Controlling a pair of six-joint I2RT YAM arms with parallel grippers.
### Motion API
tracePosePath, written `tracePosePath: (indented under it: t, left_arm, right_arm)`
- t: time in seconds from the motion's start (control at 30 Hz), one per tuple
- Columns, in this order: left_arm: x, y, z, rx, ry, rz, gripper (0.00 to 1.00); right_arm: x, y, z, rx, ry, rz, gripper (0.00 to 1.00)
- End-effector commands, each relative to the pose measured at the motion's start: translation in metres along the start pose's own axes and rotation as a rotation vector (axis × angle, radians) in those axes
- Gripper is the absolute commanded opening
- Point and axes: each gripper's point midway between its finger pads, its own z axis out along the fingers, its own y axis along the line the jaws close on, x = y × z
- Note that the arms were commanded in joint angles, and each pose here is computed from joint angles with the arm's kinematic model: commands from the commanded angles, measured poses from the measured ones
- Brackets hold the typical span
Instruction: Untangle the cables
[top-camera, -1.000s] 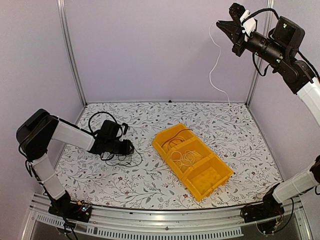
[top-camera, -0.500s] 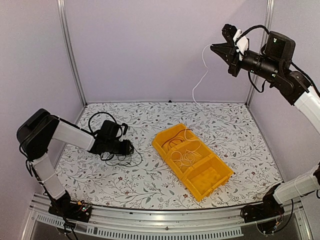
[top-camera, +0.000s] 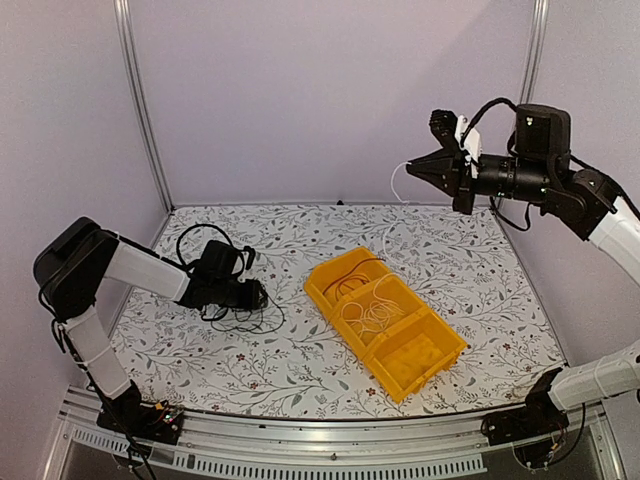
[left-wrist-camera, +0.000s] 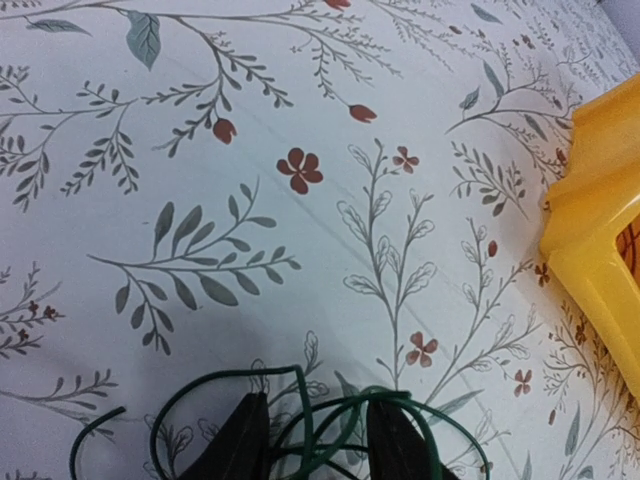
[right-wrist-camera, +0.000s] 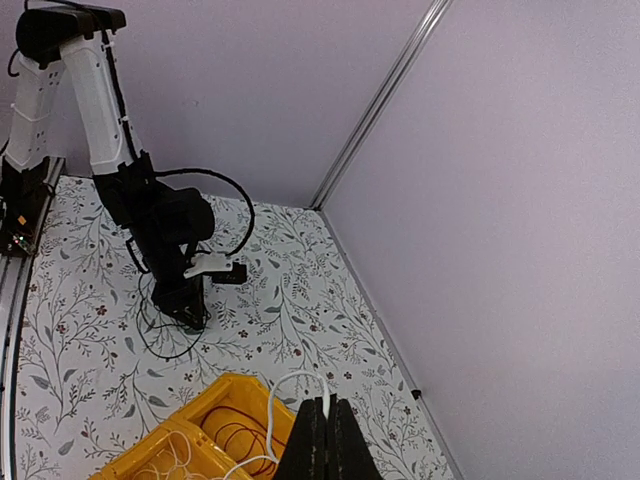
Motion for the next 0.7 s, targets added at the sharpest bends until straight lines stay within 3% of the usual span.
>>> tracePosePath:
  t: [0.0,0.4,0.67]
  left_arm:
    - [0.008,0.010,0.003,-0.014,0.020,-0.020,0.33]
    - [0.014,0.016,-0.007,-0.035,0.008,-0.020,0.33]
    - [0.016,0.018,-0.018,-0.037,-0.012,-0.042,0.33]
  right_arm:
    - [0.040,0.034,0.006,-0.107,0.094,0.119,0.00]
    - [0.103,0.076,0.029,-0.246,0.204,0.183,0.00]
    - [0.176,0.116,0.046,-0.371,0.352,0.197,0.00]
